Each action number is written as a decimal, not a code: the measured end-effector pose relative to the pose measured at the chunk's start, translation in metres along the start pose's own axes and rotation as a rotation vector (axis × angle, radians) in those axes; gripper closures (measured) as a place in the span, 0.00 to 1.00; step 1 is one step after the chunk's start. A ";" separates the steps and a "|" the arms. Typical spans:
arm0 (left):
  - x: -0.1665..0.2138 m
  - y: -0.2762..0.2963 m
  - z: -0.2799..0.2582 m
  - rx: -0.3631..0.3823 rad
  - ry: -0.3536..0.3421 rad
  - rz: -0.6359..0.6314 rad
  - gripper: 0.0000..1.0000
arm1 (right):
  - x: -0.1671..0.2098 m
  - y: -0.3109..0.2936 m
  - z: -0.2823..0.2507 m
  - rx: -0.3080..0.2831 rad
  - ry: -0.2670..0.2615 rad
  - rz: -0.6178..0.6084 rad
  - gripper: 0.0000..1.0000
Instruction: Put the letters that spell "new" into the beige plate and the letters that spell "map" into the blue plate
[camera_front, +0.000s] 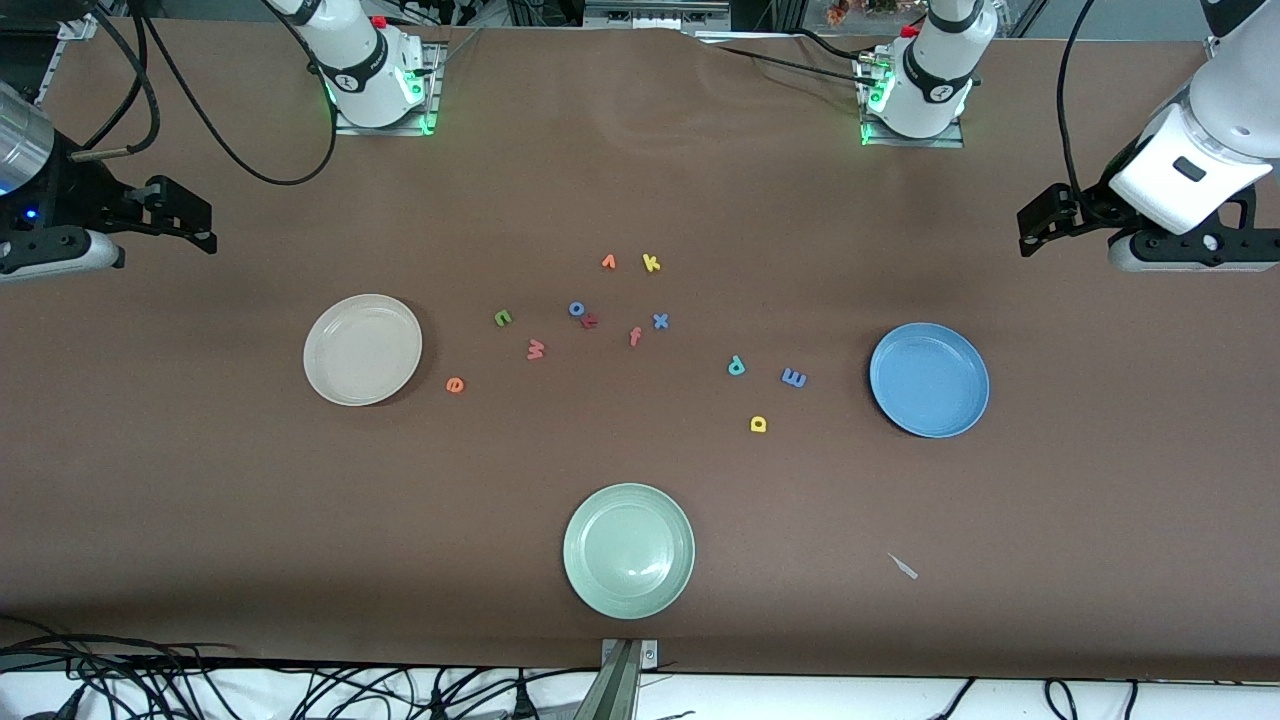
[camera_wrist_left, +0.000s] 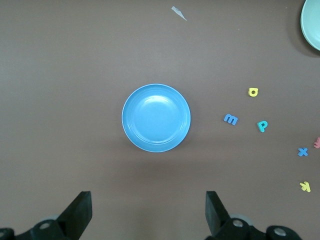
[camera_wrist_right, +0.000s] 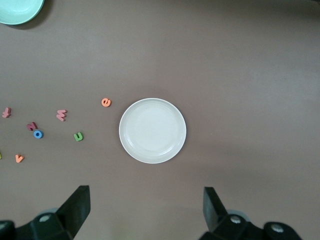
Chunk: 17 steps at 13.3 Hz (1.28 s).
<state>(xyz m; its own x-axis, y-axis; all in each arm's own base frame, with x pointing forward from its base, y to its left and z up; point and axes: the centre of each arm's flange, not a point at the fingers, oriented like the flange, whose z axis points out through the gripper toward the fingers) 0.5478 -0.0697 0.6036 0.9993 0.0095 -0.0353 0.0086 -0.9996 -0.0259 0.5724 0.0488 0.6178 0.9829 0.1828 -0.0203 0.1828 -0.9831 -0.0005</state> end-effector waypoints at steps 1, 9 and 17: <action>0.000 0.000 0.000 0.000 0.000 0.000 0.00 | 0.000 0.000 0.000 0.000 0.000 0.000 0.00; 0.000 0.002 0.000 0.000 0.000 0.003 0.00 | 0.000 0.000 0.000 0.000 0.000 0.000 0.00; 0.004 0.015 0.015 0.006 -0.037 0.027 0.00 | 0.000 0.003 0.001 -0.012 -0.004 0.004 0.00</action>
<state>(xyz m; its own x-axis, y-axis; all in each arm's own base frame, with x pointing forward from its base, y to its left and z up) 0.5511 -0.0847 0.5882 0.9972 -0.0162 -0.0732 -0.0185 -0.9994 -0.0307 0.5730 0.0455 0.6168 0.9836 0.1789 -0.0247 0.1792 -0.9837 0.0114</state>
